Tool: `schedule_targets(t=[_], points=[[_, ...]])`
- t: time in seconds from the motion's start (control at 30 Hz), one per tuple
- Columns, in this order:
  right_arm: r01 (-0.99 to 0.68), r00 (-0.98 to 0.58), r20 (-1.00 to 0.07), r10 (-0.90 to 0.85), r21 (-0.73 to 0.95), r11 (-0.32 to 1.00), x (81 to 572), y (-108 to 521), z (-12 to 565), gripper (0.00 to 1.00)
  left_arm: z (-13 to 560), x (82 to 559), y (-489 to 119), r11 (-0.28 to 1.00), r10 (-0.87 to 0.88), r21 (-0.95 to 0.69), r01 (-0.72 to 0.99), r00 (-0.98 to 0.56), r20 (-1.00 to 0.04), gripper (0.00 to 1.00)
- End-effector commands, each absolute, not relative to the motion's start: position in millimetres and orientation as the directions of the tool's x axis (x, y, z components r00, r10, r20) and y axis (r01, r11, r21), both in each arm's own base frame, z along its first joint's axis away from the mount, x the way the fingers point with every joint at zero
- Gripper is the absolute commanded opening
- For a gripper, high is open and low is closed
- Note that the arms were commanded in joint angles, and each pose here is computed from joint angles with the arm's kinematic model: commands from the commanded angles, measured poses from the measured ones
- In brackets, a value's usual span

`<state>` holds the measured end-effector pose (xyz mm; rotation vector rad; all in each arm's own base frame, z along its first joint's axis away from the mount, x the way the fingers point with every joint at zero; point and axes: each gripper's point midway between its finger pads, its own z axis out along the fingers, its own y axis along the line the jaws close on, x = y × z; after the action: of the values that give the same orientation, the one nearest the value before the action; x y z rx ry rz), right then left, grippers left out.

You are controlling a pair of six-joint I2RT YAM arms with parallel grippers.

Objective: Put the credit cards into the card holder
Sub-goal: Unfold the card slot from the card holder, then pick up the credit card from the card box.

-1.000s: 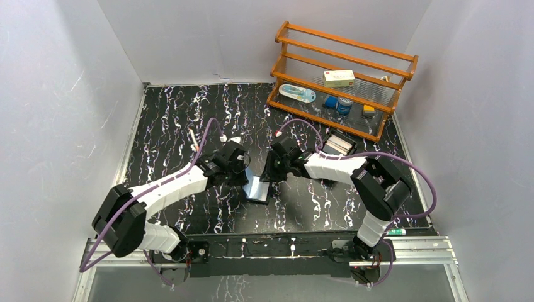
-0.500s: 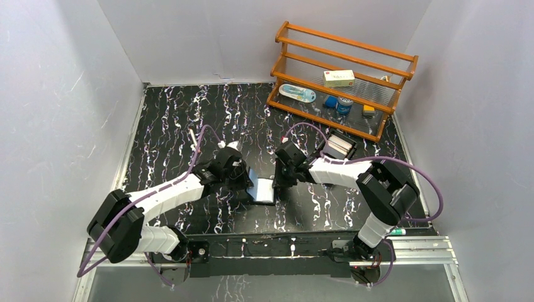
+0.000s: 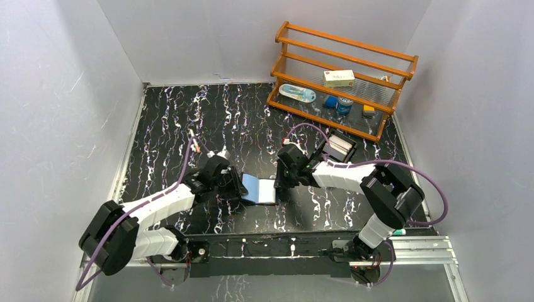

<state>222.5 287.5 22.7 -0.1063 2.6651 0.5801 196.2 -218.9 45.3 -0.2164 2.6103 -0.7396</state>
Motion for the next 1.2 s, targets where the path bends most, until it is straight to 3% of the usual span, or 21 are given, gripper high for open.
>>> schedule_targets(t=[0.0, 0.2, 0.37, 0.67, 0.8, 1.0, 1.17], points=[[-0.128, -0.943, -0.328, -0.063, 0.182, 0.975, 195.9, 233.3, -20.2, 0.24, 46.6, 195.1, -204.7, 0.837, -0.276, -0.546, -0.039, -0.892, -0.359, 0.28], [-0.149, -0.938, -0.34, -0.069, 0.214, 0.965, 199.0, 242.1, -14.5, 0.24, 54.8, 196.9, -221.6, 0.778, -0.251, -0.627, 0.037, -0.896, -0.365, 0.0], [-0.261, -0.913, -0.387, -0.132, 0.302, 0.917, 207.3, 268.9, 13.8, 0.32, 67.0, 198.3, -226.6, 0.76, -0.23, -0.644, 0.087, -0.891, -0.391, 0.0], [-0.477, -0.79, -0.572, -0.221, 0.346, 0.808, 237.4, 306.8, 89.7, 0.42, 80.3, 202.8, -227.8, 0.785, -0.143, -0.597, 0.163, -0.891, -0.431, 0.0], [-0.551, -0.678, -0.695, -0.238, 0.267, 0.791, 265.2, 301.2, 120.0, 0.42, 81.2, 202.9, -225.5, 0.796, -0.138, -0.584, 0.158, -0.892, -0.43, 0.0], [-0.516, -0.579, -0.792, -0.194, 0.172, 0.839, 321.7, 247.2, 152.6, 0.45, 78.8, 203.0, -220.8, 0.818, -0.119, -0.553, 0.158, -0.894, -0.432, 0.0], [-0.52, -0.476, -0.802, -0.36, -0.074, 0.851, 348.0, 196.4, 158.1, 0.46, 83.8, 207.5, -216.7, 0.839, -0.094, -0.515, 0.177, -0.885, -0.457, 0.0]])
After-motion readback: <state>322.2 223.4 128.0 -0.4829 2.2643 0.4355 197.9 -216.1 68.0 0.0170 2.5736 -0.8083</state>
